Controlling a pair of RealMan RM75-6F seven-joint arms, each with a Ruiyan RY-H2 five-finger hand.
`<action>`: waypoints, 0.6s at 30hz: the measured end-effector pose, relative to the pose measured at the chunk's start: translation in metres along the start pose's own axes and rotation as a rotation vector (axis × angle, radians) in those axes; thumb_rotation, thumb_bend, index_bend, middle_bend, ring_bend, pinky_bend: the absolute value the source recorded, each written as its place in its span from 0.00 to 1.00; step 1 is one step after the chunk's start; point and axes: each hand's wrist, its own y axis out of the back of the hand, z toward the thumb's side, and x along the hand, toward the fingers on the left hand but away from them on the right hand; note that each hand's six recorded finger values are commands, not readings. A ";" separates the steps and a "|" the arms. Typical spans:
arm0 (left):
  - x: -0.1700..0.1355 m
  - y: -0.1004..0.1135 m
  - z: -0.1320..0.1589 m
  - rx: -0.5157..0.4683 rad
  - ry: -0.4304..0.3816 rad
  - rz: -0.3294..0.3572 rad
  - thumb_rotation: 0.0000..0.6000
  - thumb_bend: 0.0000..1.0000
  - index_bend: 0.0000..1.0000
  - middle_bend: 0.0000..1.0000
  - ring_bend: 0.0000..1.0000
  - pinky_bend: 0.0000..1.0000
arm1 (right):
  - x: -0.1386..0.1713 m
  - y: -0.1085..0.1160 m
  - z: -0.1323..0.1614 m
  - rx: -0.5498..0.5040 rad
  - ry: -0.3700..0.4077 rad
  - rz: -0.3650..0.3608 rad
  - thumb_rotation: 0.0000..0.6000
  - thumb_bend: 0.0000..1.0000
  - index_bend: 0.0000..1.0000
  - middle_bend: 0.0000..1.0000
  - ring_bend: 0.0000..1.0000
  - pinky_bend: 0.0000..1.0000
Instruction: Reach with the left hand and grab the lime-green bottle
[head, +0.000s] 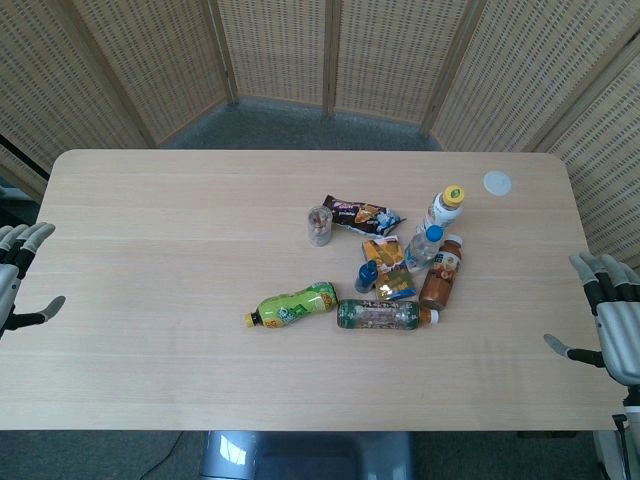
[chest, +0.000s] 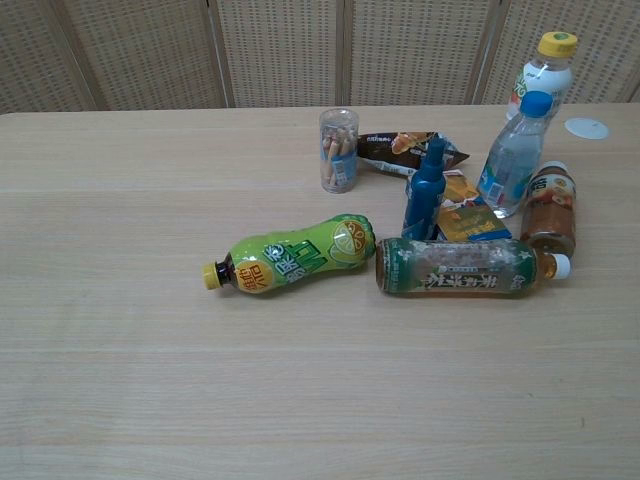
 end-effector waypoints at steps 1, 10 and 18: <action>0.000 0.000 0.000 0.001 0.000 0.000 1.00 0.32 0.00 0.00 0.00 0.00 | -0.001 0.000 0.000 -0.001 0.000 0.001 0.85 0.01 0.00 0.00 0.00 0.00; 0.002 0.000 0.004 0.008 0.001 -0.011 1.00 0.32 0.00 0.00 0.00 0.00 | -0.003 -0.002 0.004 -0.015 0.010 0.003 0.84 0.02 0.00 0.00 0.00 0.00; 0.010 -0.004 0.023 0.002 -0.039 -0.057 1.00 0.30 0.00 0.00 0.00 0.00 | 0.002 0.000 0.000 -0.022 0.001 -0.005 0.85 0.01 0.00 0.00 0.00 0.00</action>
